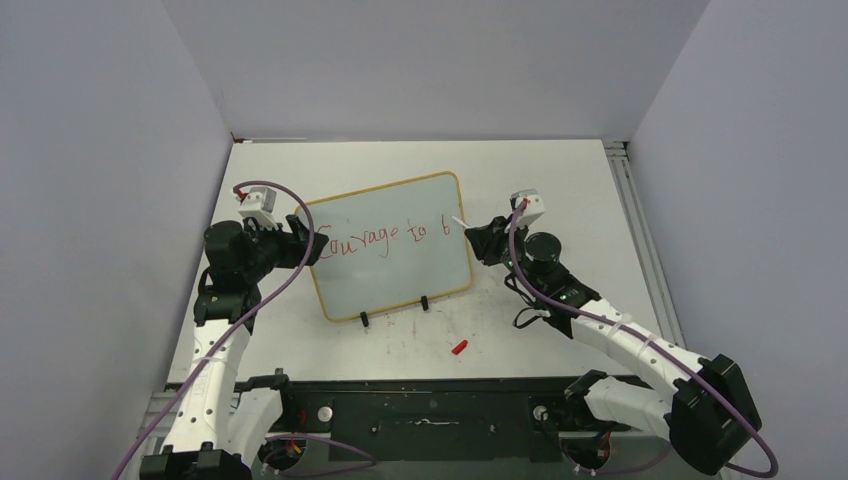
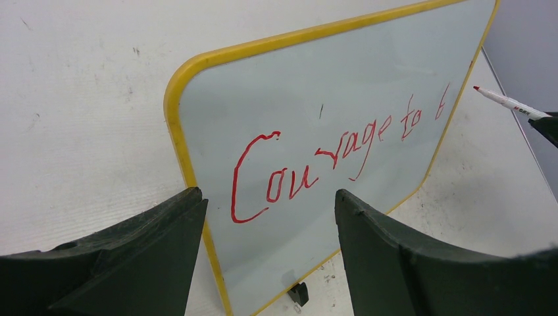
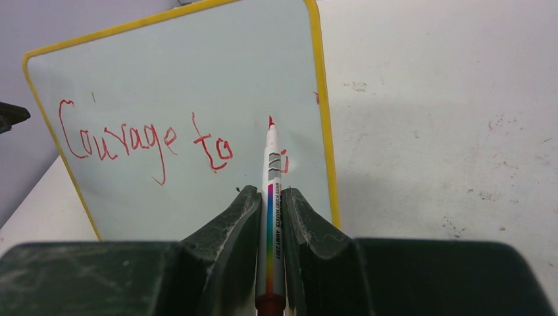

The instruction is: Write a sentence on the whiteboard

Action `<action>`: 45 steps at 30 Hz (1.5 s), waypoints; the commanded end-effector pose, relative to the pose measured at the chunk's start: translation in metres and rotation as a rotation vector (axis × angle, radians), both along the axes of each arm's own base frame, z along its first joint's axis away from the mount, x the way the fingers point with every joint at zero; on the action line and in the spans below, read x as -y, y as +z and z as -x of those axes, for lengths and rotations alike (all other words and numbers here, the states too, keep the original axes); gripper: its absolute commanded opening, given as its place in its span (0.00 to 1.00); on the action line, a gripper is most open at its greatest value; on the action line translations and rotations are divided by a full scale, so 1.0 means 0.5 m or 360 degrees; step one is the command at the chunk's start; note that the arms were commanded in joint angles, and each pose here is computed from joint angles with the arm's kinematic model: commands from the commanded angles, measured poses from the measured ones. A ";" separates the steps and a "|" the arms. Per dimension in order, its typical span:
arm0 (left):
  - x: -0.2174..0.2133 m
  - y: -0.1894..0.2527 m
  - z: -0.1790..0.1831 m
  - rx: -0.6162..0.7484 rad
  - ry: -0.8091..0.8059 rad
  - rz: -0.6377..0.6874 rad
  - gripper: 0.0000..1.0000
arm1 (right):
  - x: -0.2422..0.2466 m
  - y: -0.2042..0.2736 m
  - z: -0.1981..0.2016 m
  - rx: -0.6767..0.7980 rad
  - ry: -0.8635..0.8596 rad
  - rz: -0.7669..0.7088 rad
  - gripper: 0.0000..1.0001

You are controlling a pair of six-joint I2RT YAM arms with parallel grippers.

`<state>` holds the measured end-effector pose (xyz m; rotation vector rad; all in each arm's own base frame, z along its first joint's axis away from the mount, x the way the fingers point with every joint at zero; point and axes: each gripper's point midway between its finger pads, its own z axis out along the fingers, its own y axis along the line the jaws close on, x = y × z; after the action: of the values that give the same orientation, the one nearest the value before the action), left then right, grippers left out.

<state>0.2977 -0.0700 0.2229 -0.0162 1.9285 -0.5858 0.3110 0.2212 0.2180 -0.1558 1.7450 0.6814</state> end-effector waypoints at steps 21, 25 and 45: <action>0.000 0.048 -0.010 0.0134 -0.0011 0.0004 0.70 | 0.008 -0.045 -0.009 -0.0054 -0.0038 0.0032 0.05; 0.000 0.048 -0.009 0.0135 -0.0012 0.0004 0.70 | 0.008 -0.053 -0.013 -0.0069 -0.0043 0.0044 0.05; 0.000 0.049 -0.009 0.0137 -0.0012 0.0005 0.70 | 0.040 -0.054 -0.020 -0.0065 -0.0163 0.0066 0.05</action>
<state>0.2977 -0.0699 0.2229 -0.0158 1.9285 -0.5855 0.3156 0.2122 0.1799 -0.1281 1.8376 0.6091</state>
